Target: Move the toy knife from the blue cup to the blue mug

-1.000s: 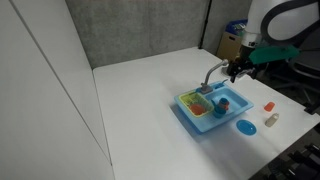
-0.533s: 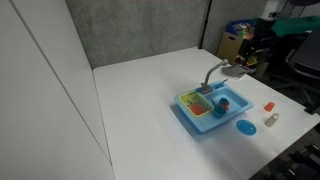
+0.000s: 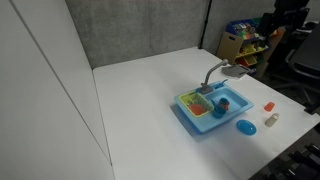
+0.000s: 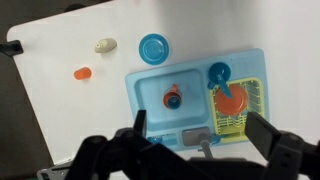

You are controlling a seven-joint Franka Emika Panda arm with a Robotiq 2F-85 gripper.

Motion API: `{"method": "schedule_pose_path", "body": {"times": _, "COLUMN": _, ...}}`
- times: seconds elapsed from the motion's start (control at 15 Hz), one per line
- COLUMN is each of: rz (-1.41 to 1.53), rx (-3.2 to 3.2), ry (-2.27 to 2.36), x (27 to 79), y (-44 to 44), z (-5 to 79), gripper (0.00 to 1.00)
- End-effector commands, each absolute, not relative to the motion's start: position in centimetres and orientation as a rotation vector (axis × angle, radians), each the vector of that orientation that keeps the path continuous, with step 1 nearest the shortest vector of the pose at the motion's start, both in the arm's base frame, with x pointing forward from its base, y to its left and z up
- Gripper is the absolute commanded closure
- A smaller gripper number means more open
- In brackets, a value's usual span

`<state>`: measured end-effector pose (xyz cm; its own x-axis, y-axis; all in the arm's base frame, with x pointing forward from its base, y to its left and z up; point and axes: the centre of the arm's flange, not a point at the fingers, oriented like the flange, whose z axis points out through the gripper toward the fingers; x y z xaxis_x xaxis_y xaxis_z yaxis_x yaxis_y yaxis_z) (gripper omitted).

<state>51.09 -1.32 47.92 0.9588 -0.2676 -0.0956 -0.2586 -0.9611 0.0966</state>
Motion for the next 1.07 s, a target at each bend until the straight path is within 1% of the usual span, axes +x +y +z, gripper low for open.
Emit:
{"method": "schedule_pose_path", "body": {"times": 0.0, "rz": -0.197, "rx": 3.039, "ry": -0.354, "x": 50.1, "y": -1.6, "z": 51.7, "gripper": 0.0}}
{"method": "schedule_pose_path", "body": {"times": 0.47, "rz": -0.195, "rx": 3.063, "ry": -0.256, "x": 47.3, "y": -0.7, "z": 56.8, "gripper": 0.0}}
{"method": "schedule_pose_path", "body": {"times": 0.67, "rz": -0.179, "rx": 3.089, "ry": -0.215, "x": 45.7, "y": -1.5, "z": 60.1, "gripper": 0.0}}
{"method": "schedule_pose_path", "body": {"times": 1.0, "rz": -0.135, "rx": 3.141, "ry": -0.158, "x": 43.8, "y": -2.0, "z": 63.1, "gripper": 0.0}}
